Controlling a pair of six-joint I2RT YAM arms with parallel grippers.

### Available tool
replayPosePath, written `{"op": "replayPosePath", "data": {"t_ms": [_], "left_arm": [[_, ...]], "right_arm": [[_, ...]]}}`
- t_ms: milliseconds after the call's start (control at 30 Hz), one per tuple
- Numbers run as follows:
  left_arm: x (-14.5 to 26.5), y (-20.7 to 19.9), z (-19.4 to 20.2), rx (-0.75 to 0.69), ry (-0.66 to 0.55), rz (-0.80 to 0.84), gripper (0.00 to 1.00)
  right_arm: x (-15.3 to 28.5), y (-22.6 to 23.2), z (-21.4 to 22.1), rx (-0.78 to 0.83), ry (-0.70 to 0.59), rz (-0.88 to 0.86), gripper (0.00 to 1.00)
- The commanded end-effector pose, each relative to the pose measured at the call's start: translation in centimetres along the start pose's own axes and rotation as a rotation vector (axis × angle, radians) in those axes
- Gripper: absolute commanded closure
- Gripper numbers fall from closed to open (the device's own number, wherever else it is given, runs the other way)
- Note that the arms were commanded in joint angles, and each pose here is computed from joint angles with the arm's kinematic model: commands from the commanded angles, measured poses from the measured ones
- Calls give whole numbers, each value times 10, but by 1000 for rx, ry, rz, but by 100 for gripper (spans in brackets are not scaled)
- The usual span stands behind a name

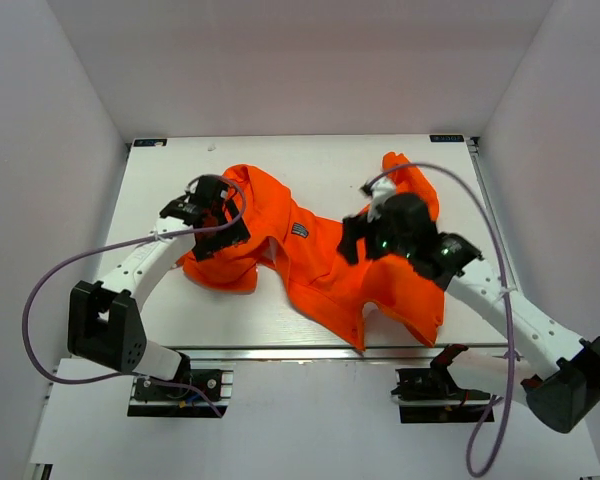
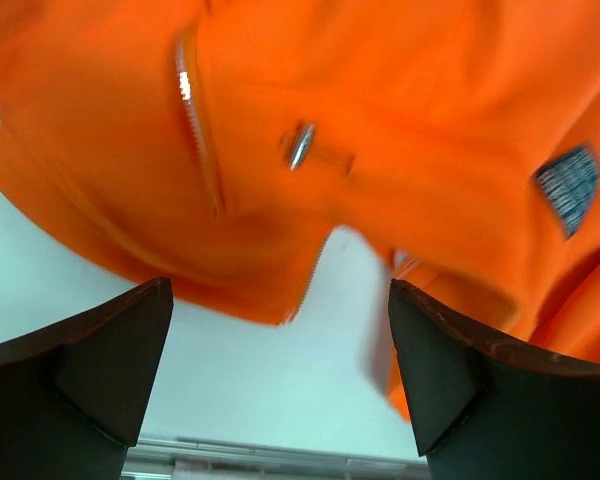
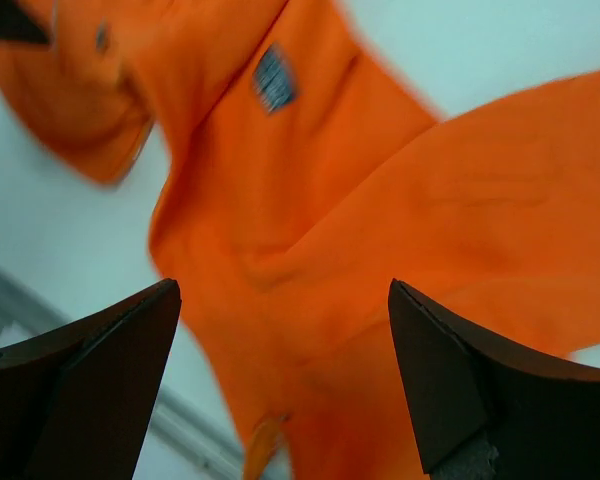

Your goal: Zip up the jacket

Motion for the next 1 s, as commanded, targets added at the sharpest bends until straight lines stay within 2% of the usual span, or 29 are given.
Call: {"op": "replayPosePath", "data": {"t_ms": [0, 200, 367, 500, 567, 633, 733, 933, 967], "left_arm": [[-7, 7, 25, 27, 88, 56, 2], [-28, 18, 41, -43, 87, 69, 2], [-34, 14, 31, -116, -4, 67, 2], [-30, -14, 40, -346, -27, 327, 2], [-21, -31, 53, -458, -49, 369, 2], [-18, -41, 55, -535, -122, 328, 2], [-25, -42, 45, -525, -206, 219, 2], [-49, -58, 32, -515, -180, 58, 2], [-48, -65, 24, -505, -207, 44, 3]], "right_arm": [[3, 25, 58, 5, 198, -24, 10], [8, 67, 109, 103, 409, -88, 11], [6, 87, 130, 119, 440, -164, 11], [1, 84, 146, 109, 497, -137, 11], [-1, 81, 156, 95, 505, -130, 11], [0, 76, 168, 77, 479, -124, 11], [-5, 75, 173, 86, 391, -171, 11], [-17, 64, 186, 198, 431, -85, 11], [-20, 64, 187, 206, 438, -80, 11]]}}
Point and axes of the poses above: each gripper's point midway between its finger pads, its own x axis back along the fingers, its own y axis along the line the jaws close on, z = x × y, the point moved 10 cm from there along x, back along the fingers
